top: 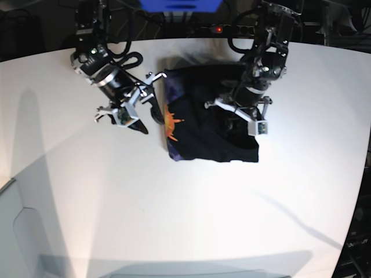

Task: Fold the T-shirt properly
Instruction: 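Press and smooth the folded shirt's edge with the left gripper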

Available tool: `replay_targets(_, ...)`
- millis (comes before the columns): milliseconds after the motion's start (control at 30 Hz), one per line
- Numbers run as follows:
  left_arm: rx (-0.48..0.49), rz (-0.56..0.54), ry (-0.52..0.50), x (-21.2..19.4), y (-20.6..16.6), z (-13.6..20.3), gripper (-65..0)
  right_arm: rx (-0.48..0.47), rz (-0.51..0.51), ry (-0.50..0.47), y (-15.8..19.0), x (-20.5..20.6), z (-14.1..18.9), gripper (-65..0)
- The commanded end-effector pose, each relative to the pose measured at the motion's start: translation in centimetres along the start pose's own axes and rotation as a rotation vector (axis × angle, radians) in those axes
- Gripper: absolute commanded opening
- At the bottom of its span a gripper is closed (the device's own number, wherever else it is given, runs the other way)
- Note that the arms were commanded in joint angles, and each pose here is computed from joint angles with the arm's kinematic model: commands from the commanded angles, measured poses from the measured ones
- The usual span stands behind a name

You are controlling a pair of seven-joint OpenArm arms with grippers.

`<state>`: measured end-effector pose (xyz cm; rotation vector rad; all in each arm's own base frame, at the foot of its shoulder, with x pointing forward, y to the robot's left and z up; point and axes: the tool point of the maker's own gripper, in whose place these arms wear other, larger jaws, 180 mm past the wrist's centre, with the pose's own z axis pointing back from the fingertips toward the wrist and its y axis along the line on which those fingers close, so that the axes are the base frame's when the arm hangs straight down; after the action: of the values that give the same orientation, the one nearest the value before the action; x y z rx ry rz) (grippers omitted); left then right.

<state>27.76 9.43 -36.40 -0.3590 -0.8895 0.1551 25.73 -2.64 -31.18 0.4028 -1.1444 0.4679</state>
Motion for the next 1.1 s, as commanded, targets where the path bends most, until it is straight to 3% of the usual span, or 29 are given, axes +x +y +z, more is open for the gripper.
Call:
replay_targets(0, -0.028, -0.019, -0.06, 1.7, -0.8, 0.6, -61.7, 0.015, 0.005, -0.061, 0.3, 1.6, 0.1, -37.5)
replay_targets(33, -0.029, -0.015, -0.067, 1.9, -1.0, 1.0, -65.0, 0.015, 0.005, -0.061, 0.3, 1.6, 0.1, -37.5)
replay_targets(300, -0.008, 0.015, -0.081, 1.4, -0.3, 3.8, -65.0, 0.016, 0.006, -0.063, 0.3, 1.7, 0.0, -37.5)
replay_targets(567, 0.079, 0.042, -0.008, -1.9, 2.7, 6.0, -65.0, 0.018, 0.004, -0.063, 0.4, 1.6, 0.0, -37.5)
replay_targets(933, 0.1, 0.054, 0.041, -4.0, 3.1, 7.8, -64.9, 0.02, 0.003, -0.062, 0.4, 1.6, -0.1, -37.5)
replay_targets(1067, 0.102, 0.055, 0.043, -4.0, 3.1, 7.9, -54.7, 0.02, 0.001, -0.065, 0.4, 1.7, -0.1, -37.5)
